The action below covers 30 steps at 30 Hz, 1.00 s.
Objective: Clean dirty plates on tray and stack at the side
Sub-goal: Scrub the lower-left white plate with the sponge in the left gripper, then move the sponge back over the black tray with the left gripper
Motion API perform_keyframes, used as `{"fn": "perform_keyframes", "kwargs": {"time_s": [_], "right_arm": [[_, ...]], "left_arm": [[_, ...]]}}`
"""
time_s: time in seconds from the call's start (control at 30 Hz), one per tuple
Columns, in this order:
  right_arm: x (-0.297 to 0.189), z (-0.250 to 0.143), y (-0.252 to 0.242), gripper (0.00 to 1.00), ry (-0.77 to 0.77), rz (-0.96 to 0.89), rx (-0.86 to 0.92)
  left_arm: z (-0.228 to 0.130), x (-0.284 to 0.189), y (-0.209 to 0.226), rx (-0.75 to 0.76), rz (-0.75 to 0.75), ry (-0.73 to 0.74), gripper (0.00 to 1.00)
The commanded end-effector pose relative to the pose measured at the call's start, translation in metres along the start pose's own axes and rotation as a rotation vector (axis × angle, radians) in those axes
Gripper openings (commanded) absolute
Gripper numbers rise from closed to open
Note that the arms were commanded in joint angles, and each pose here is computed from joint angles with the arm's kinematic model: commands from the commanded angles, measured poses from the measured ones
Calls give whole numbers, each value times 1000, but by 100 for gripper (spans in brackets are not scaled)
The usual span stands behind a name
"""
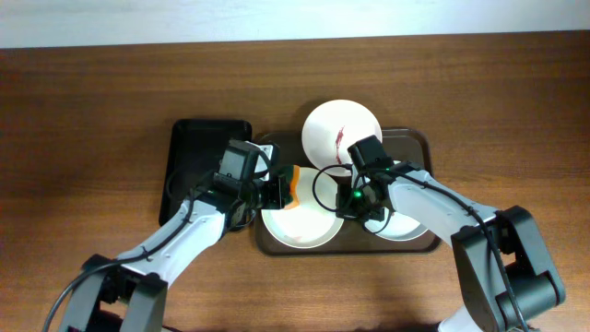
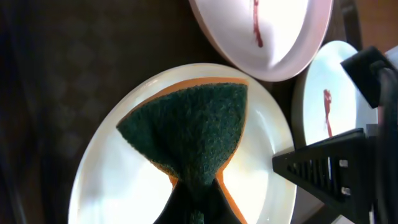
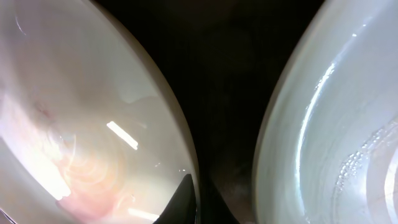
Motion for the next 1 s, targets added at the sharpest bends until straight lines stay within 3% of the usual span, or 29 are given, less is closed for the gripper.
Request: {"fn": "perform_keyframes", "kwargs": {"time_s": [0.0, 0.2, 0.43, 0.7, 0.87, 0.93, 0.97], "right_arm": [[5, -4, -5, 5, 18, -42, -3], [5, -6, -6, 5, 26, -45, -1], [5, -6, -6, 5, 26, -45, -1], [5, -7, -6, 4, 29, -46, 0], [5, -7, -6, 5, 29, -46, -1], [5, -6, -6, 16, 28, -45, -1], [5, -6, -6, 31, 28, -46, -1]], "left_arm": [[-19, 19, -2, -35, -82, 104, 0], [-37, 40, -21, 10, -225, 191, 0], [-47, 55, 12, -13, -40, 191, 0], [-3, 27, 20, -68, -51, 59, 0], [3, 7, -7, -29, -161, 48, 0], [-2, 1, -21, 16, -233, 79, 0], [-5, -3, -26, 40, -258, 89, 0]]}}
Point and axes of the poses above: each gripper's point midway between its finger pads, its own x axis out along the fingers, its own y axis along the line the jaws close on, z = x × y, the point moved 1 cm from there along -x, back along the fingers, and after that the axes turned 9 degrees about -x, right-handed, at the moved point
